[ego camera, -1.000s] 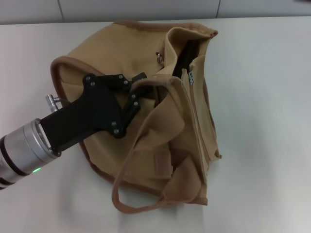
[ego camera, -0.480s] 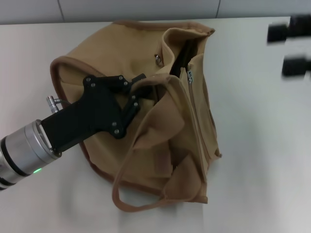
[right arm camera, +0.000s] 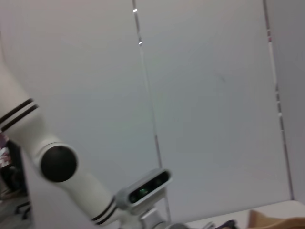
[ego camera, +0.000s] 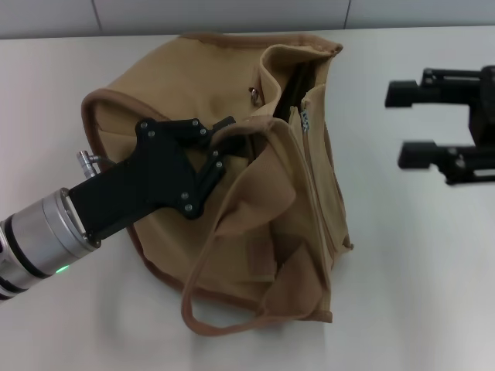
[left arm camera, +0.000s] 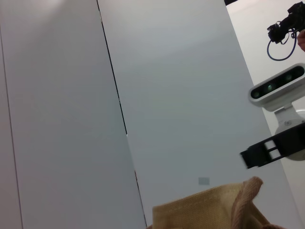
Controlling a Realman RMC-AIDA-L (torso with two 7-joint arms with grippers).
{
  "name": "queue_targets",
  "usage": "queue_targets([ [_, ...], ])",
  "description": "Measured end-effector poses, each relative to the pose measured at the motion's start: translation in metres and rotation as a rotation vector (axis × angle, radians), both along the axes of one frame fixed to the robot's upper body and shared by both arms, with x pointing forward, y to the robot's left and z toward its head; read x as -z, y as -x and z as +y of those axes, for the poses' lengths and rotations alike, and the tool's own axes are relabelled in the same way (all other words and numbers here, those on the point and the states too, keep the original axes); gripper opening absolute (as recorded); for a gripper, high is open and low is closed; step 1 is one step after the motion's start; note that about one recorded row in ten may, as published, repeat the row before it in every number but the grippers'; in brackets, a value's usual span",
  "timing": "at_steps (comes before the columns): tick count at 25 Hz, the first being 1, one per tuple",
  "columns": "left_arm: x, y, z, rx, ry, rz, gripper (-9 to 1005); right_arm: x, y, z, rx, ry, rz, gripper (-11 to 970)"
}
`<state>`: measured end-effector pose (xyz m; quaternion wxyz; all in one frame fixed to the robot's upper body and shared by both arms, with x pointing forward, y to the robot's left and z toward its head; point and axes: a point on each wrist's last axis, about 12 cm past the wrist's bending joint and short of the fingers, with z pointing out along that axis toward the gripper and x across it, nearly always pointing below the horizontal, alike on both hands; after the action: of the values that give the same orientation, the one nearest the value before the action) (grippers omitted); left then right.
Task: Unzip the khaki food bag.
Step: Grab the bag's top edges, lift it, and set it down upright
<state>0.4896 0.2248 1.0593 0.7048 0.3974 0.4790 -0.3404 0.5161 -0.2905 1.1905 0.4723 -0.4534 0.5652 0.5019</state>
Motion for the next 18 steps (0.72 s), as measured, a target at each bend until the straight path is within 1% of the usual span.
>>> queue_targets([
  [3,0.0,0.0,0.0,0.003,0.0,0.001,82,0.004,-0.007,0.004,0.03,0.007,0.008,728],
  [4,0.0,0.001,0.0,0.005,-0.001,0.002,82,0.007,-0.013,0.009,0.049,0.026,0.014,729],
  [6,0.001,0.002,0.0,0.006,-0.001,0.004,82,0.009,-0.015,0.011,0.054,0.034,0.015,729],
  [9,0.001,0.003,0.0,0.008,-0.001,0.006,82,0.017,-0.021,0.026,0.047,0.062,0.021,729],
  [14,0.002,0.003,0.0,0.007,-0.002,0.007,82,0.017,-0.026,0.036,0.02,0.051,0.025,728],
  [18,0.002,0.003,0.0,0.007,-0.004,0.007,82,0.016,-0.028,0.039,0.01,0.049,0.02,728],
])
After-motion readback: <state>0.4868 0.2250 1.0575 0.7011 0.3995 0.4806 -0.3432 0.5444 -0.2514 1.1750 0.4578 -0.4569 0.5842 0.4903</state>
